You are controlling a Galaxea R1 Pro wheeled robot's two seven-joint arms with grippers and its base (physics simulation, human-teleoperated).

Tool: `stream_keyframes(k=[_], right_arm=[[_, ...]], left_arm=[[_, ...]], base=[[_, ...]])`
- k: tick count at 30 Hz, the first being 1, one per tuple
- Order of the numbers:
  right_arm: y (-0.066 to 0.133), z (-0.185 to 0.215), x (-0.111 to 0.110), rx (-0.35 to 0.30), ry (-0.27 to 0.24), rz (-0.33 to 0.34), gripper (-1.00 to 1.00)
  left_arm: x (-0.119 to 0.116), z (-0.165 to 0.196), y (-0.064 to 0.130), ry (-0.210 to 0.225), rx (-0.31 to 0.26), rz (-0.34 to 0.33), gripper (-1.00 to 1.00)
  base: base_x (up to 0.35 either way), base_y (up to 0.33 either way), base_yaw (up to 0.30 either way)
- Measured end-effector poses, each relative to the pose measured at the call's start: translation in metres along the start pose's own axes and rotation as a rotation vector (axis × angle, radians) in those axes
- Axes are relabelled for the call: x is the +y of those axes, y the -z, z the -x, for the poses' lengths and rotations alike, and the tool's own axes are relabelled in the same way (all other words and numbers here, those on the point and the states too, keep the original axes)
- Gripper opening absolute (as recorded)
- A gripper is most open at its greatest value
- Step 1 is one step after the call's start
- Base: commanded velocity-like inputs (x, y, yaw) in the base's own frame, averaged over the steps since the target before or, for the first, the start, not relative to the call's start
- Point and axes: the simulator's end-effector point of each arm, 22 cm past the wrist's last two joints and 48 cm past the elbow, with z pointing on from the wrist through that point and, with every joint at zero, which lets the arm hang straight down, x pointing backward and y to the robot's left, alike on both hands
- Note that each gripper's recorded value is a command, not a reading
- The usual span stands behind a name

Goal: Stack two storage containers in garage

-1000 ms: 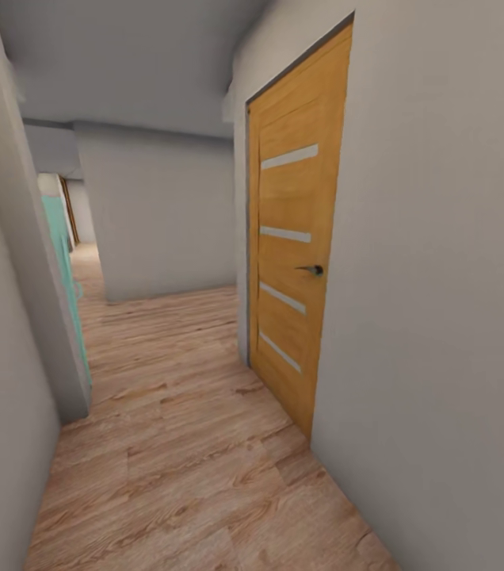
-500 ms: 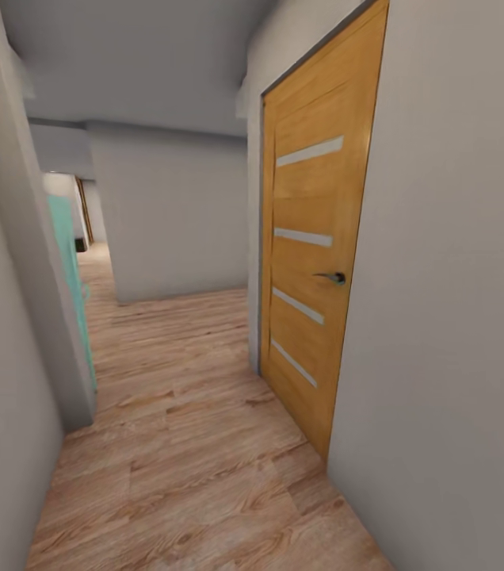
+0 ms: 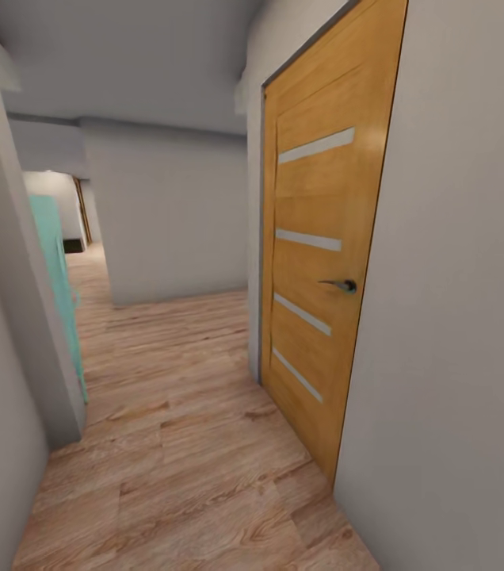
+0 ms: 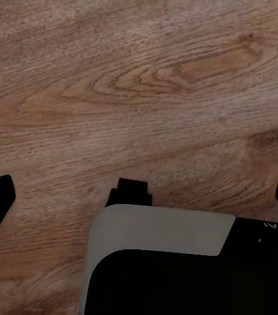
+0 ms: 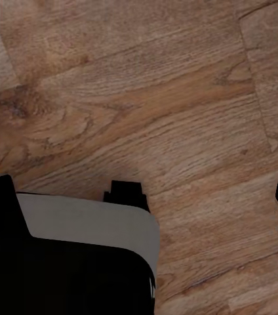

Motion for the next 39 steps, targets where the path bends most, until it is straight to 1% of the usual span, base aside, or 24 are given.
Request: stream_keyframes(k=[8,33,39], right_arm=[[0.0,-0.0004,0.0009,0.002,0.0,0.001,1.0],[-0.0009,-0.0057,0.0011,0.015,0.002,0.003,1.0],[-0.0011,-0.0069,0.0009,0.018,0.002,0.002,1.0]], left_arm=[[0.0,0.0,0.0,0.0,0.0,0.0,1.0],[0.0008,-0.0054,-0.0012,-0.001,0.013,0.002,1.0],[0.001,-0.0066,-0.0015,-0.001,0.017,0.003,1.0]], base=[[0.321,0.0,0.035],[0.321,0.0,0.251],[0.321,0.0,0.106]])
